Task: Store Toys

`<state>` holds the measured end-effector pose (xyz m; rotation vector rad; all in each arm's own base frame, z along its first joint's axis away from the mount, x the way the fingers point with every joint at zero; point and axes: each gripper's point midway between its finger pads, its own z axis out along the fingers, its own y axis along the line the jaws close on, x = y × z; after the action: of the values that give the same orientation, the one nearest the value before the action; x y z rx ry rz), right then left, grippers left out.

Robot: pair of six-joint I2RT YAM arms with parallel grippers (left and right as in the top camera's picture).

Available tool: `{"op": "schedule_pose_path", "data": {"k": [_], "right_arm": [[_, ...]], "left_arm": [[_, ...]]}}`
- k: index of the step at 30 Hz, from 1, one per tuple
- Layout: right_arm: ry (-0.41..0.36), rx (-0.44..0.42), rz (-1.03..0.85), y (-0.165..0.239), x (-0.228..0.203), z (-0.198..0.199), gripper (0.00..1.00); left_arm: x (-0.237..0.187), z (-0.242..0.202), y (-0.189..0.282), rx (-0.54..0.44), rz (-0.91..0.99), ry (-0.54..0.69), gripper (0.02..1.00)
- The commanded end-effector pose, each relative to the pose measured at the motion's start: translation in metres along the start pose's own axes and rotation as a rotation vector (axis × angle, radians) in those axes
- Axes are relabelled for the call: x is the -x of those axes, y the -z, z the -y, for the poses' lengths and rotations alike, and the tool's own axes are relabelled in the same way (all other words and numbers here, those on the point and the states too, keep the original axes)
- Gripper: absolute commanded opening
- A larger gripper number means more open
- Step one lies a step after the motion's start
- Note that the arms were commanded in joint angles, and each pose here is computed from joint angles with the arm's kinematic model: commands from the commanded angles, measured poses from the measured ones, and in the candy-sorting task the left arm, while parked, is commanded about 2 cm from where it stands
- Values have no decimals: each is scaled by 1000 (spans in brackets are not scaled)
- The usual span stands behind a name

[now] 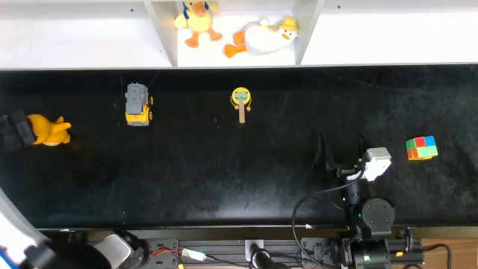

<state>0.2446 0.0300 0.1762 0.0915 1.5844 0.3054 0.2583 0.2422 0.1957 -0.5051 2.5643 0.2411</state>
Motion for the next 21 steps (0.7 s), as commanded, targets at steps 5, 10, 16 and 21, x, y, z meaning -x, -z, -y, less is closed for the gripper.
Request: {"op": "schedule_pose_path", "data": {"k": [5, 10, 16, 21], "right_arm": [[3, 11, -3, 0, -4, -1, 996], [3, 11, -3, 0, -4, -1, 993], [3, 11, -3, 0, -4, -1, 993], [3, 11, -3, 0, -4, -1, 993]], "left_arm": [[0, 15, -31, -153, -29, -155, 998], [-4, 15, -40, -169, -50, -200, 998], [-3, 13, -52, -172, -53, -212, 998], [-5, 14, -68, -201, -68, -214, 998]]}}
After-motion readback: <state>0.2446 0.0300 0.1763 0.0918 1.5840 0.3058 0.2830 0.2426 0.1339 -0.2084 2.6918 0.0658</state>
